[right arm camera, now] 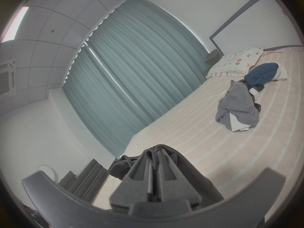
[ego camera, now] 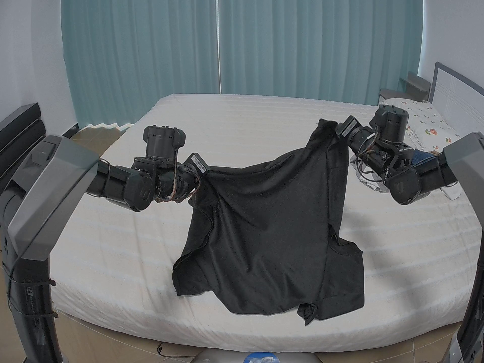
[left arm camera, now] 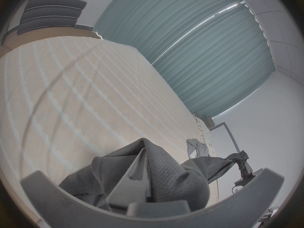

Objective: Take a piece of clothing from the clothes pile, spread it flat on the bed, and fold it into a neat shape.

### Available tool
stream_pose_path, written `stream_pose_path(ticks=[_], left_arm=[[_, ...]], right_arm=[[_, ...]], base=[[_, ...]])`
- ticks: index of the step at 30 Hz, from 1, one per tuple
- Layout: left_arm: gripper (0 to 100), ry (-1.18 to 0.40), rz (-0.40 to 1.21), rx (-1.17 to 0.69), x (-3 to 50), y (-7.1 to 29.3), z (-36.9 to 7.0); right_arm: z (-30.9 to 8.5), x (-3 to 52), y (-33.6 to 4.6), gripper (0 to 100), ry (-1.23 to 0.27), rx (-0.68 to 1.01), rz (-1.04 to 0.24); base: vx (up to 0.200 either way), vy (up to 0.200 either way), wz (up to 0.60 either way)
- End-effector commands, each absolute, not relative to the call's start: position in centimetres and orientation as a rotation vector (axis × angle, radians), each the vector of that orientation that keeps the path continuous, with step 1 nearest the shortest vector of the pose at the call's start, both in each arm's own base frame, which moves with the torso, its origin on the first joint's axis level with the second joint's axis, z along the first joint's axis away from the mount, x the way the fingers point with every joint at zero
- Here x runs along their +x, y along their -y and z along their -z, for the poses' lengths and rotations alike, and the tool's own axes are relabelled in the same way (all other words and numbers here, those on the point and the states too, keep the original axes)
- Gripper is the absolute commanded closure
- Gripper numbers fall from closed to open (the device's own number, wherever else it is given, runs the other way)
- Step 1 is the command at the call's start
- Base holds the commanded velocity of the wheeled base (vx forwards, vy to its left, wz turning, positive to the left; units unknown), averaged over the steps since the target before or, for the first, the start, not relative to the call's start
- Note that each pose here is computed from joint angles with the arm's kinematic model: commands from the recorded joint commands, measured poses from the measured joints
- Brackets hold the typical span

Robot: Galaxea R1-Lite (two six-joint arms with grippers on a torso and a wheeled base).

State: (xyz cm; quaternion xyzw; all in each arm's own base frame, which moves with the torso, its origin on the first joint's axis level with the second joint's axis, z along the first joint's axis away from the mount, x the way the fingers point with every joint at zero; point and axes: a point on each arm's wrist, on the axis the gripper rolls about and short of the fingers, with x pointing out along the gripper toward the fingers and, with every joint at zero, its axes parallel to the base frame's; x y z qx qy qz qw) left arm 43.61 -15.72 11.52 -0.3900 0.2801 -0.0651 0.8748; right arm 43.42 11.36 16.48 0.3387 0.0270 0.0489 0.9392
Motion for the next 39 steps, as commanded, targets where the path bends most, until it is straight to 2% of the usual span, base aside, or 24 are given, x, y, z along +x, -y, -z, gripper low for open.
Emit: stream_pose_path(ticks=[1,5,6,7,8,14,18,26,28,31,33,39], left_arm=[[100,-0.622,0.106,-0.808,45.4,15.9,-8.3],[100,-0.613,0.098,-0.813,46.6,15.9,-7.3],[0,-0.61,0.098,-0.813,46.9,16.0,-7.2],[0,-0.607,0.096,-0.814,47.1,16.0,-7.0],[0,-0.605,0.097,-0.814,47.2,16.0,-6.9],[0,-0.595,0.059,-0.815,48.7,15.3,-5.1],[0,-0.581,-0.005,-0.803,49.5,14.7,-3.9],[0,-0.738,-0.13,-0.765,49.4,13.0,-2.5],[0,-0.822,-0.152,-0.751,48.9,12.6,-2.3],[0,-0.891,-0.138,-0.756,48.4,12.5,-2.4],[0,-0.956,-0.06,-0.805,47.7,11.9,-4.2],[0,-0.96,0.012,-0.867,47.2,10.4,-6.8]], right_arm=[[-12.3,45.1,-10.9,100,-0.125,0.677,-0.051],[-10.2,46.1,-10.3,100,-0.158,0.676,-0.034],[-9.5,46.5,-10.3,100,-0.165,0.675,-0.029],[-9.1,46.8,-10.1,100,-0.165,0.675,-0.026],[-8.9,47.0,-10.1,0,-0.165,0.674,-0.025],[-4.7,48.3,-9.7,0,-0.243,0.664,-0.009],[-3.3,48.6,-8.4,0,-0.274,0.66,0.029],[-1.3,48.0,-5.6,0,-0.369,0.669,0.045],[-0.6,47.3,-5.5,0,-0.406,0.667,0.04],[-0.4,47.0,-5.5,0,-0.422,0.658,0.045],[-0.7,46.3,-5.7,0,-0.442,0.654,0.025],[-1.9,45.0,-6.1,0,-0.463,0.66,-0.013]], base=[[0.0,0.0,0.0],[0.0,0.0,0.0],[0.0,0.0,0.0],[0.0,0.0,0.0],[0.0,0.0,0.0],[0.0,0.0,0.0],[0.0,0.0,0.0],[0.0,0.0,0.0],[0.0,0.0,0.0],[0.0,0.0,0.0],[0.0,0.0,0.0],[0.0,0.0,0.0]])
